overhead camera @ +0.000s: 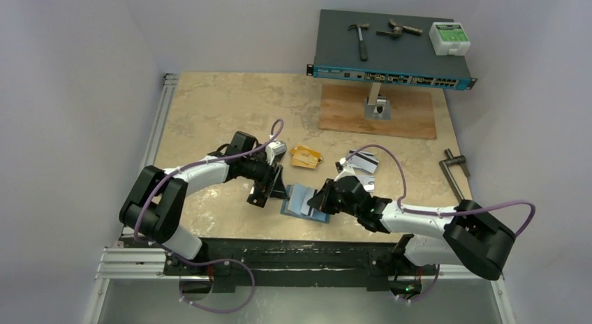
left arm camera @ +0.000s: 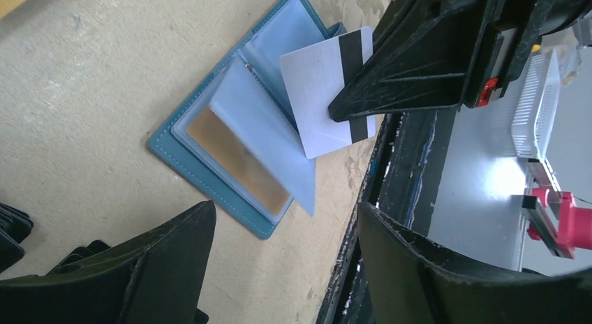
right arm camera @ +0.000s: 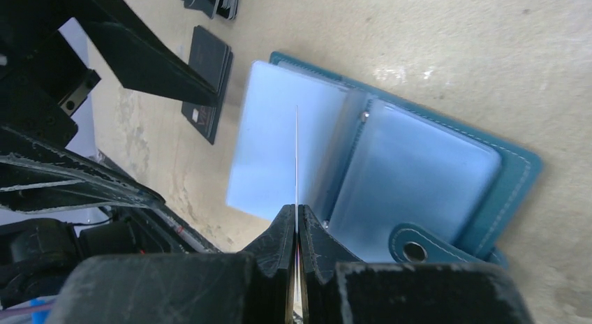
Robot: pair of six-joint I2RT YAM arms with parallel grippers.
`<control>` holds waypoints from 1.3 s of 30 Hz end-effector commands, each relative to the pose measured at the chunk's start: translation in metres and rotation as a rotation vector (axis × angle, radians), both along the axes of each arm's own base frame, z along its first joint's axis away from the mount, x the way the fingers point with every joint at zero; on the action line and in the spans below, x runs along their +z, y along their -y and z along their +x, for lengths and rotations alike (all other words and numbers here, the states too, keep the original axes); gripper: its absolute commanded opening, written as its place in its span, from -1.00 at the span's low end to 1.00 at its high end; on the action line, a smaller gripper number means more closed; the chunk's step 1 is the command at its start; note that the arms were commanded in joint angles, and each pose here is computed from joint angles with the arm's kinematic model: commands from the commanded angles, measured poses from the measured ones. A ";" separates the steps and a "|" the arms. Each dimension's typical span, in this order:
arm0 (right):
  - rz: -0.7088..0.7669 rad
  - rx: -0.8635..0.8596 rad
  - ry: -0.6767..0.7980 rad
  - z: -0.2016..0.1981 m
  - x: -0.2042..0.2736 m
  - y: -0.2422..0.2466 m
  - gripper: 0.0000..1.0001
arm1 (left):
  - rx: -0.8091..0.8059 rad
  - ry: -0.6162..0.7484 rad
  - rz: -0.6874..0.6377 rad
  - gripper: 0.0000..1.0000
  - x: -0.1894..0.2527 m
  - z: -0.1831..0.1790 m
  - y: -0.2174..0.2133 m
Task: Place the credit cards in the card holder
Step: Turn over the card slot in the card holder.
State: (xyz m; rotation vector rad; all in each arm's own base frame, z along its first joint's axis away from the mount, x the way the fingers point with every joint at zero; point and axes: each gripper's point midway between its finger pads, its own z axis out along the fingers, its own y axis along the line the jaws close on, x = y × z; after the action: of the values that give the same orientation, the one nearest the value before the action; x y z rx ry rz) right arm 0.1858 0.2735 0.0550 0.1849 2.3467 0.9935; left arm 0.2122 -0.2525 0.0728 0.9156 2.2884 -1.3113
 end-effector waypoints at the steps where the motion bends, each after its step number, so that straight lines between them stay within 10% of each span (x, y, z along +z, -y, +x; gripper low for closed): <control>1: 0.084 0.047 0.058 0.007 0.028 -0.024 -1.00 | -0.004 -0.054 -0.033 0.47 0.003 0.001 0.006; 15: 0.068 -0.009 0.026 -0.004 0.015 0.000 -1.00 | 0.064 -0.063 0.179 0.19 -0.027 0.014 0.020; 39: 0.082 0.030 0.013 -0.002 0.000 -0.015 -1.00 | 0.177 -0.106 0.154 0.17 -0.011 0.027 0.004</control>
State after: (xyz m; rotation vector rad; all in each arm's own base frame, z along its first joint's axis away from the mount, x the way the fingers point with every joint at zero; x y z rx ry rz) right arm 0.1804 0.2848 0.0463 0.1754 2.3482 1.0705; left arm 0.2311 -0.2510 0.0388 0.6978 2.6053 -1.1262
